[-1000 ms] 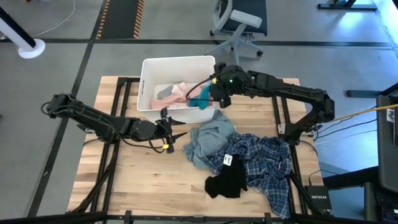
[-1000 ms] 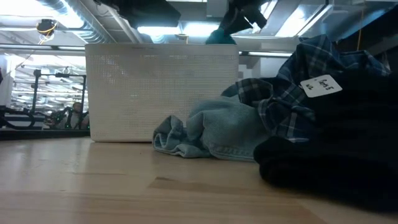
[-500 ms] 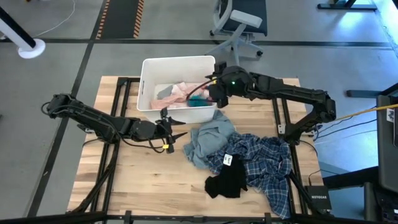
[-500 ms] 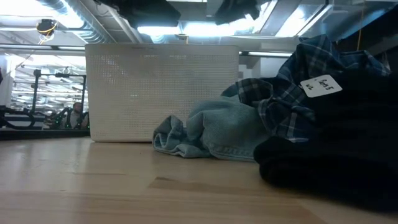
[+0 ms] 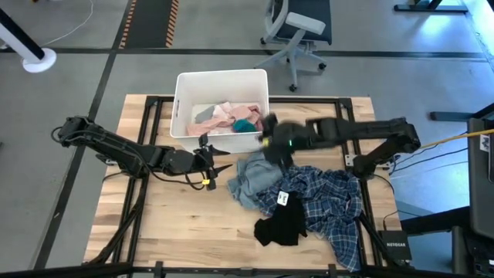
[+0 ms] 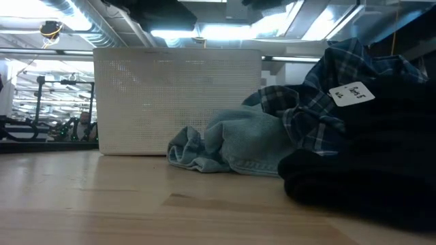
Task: Sort clothes
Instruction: Put the black pants into the white bin
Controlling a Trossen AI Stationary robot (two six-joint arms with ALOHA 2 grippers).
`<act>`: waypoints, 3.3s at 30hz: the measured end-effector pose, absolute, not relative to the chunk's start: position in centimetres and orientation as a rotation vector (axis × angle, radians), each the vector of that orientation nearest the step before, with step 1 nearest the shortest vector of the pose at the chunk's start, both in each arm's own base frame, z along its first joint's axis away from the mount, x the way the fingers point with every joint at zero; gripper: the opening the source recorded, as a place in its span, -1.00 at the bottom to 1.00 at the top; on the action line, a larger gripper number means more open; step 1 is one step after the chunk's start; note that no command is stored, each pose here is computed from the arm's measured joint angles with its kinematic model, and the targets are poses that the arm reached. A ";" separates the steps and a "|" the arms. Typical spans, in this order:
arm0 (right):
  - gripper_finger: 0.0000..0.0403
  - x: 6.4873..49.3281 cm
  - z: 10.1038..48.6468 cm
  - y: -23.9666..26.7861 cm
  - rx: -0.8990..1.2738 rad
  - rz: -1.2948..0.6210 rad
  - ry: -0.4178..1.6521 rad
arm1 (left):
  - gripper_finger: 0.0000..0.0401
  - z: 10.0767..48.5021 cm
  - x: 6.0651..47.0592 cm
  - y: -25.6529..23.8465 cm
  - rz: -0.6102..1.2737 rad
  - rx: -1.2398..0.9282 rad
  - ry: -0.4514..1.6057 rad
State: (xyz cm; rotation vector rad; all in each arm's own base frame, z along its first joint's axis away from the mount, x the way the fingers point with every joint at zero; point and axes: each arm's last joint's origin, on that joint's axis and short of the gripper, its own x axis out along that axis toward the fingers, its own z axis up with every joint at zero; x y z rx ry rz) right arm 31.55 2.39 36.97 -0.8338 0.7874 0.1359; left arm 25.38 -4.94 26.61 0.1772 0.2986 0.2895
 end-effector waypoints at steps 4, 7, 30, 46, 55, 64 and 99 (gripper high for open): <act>0.07 30.4 36.1 6.7 -0.782 0.238 0.826 | -0.09 26.6 25.4 -4.9 0.290 0.174 0.297; 0.07 29.5 34.9 9.7 -0.750 0.288 0.837 | -0.09 26.6 25.4 -4.9 0.291 0.168 0.293; 0.07 22.9 27.1 17.1 -0.566 0.434 1.170 | -0.09 26.8 25.4 -5.0 0.296 0.129 0.271; 0.07 22.7 22.9 15.0 -0.232 0.189 1.338 | -0.09 26.8 25.4 -5.0 0.296 0.129 0.271; 0.07 24.1 22.4 15.2 -0.175 0.256 1.207 | -0.09 26.8 25.4 -4.9 0.295 0.136 0.273; 0.07 24.7 22.3 15.4 -0.195 0.222 1.149 | -0.09 26.8 25.4 -5.0 0.295 0.137 0.273; -0.83 26.7 18.8 17.2 -0.587 0.225 1.321 | -0.09 26.8 25.4 -4.9 0.295 0.136 0.273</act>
